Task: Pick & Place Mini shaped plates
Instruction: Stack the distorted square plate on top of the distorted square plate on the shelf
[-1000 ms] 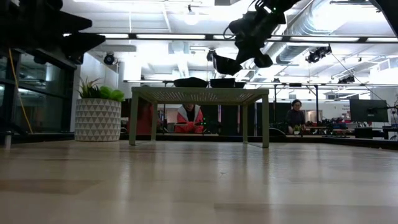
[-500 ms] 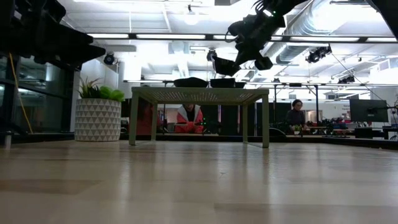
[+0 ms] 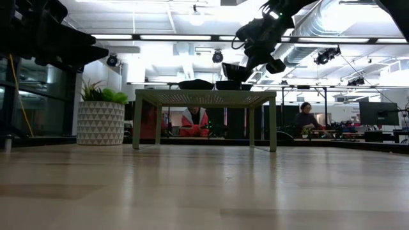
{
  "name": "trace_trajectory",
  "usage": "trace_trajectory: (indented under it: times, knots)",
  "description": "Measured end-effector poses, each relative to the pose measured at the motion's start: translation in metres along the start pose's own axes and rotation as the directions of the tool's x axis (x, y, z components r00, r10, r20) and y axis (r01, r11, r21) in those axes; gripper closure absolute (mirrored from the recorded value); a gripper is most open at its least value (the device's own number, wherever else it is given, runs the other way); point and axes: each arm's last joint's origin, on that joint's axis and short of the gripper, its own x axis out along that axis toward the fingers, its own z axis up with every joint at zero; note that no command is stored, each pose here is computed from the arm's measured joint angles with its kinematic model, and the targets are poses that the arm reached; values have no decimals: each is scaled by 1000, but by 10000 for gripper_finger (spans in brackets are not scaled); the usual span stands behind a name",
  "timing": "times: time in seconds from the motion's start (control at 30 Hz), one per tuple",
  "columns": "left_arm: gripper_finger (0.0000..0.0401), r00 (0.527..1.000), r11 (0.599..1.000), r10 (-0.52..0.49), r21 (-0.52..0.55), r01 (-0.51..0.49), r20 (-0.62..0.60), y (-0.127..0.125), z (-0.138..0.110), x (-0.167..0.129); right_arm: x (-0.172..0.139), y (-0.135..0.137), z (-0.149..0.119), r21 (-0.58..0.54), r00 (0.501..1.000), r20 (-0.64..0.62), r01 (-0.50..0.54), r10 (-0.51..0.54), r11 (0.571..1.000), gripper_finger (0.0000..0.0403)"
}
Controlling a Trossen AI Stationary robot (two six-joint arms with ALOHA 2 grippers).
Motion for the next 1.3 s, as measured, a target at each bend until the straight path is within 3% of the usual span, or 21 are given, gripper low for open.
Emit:
trace_trajectory:
  times: [0.43, 0.77, 1.3]
  knots:
    - [164, 1000, 1000, 0, 0, 0, 0, 0, 0, 0, 7, 8, -3, -7, 999, 11, 47, -47, 999, 403]
    - [164, 1000, 1000, 1, 0, -1, 0, 0, 0, 0, 30, 2, 5, 26, 997, -30, 72, -71, 997, 403]
    - [164, 1000, 1000, 1, -1, -1, 1, 0, 0, 0, 29, 0, 7, 28, 998, -29, 51, -50, 998, 399]
